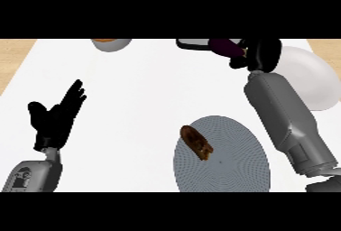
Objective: Pick the eggplant from the placemat and place it in the plate
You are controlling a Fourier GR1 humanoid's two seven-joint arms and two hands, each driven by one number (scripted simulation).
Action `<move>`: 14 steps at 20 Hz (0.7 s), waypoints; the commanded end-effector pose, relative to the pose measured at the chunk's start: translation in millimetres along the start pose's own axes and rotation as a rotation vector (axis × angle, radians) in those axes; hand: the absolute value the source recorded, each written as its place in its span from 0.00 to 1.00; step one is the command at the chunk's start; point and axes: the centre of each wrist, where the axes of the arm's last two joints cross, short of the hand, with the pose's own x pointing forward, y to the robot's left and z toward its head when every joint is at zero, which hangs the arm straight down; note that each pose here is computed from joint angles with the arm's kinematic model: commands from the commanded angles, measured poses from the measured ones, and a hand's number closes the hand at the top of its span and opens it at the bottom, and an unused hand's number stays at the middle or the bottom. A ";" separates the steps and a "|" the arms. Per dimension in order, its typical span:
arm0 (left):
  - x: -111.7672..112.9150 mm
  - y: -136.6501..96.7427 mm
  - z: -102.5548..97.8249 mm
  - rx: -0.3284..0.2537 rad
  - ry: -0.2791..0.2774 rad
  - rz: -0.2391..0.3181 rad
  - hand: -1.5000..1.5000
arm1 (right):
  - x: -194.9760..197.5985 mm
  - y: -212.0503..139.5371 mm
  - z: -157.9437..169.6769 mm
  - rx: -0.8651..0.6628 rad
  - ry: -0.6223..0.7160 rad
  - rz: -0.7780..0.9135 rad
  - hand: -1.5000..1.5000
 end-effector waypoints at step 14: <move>-3.0 -9.7 0.3 0.006 -0.016 0.002 0.50 | -149.4 -45.2 -48.0 -0.138 0.292 -0.049 1.00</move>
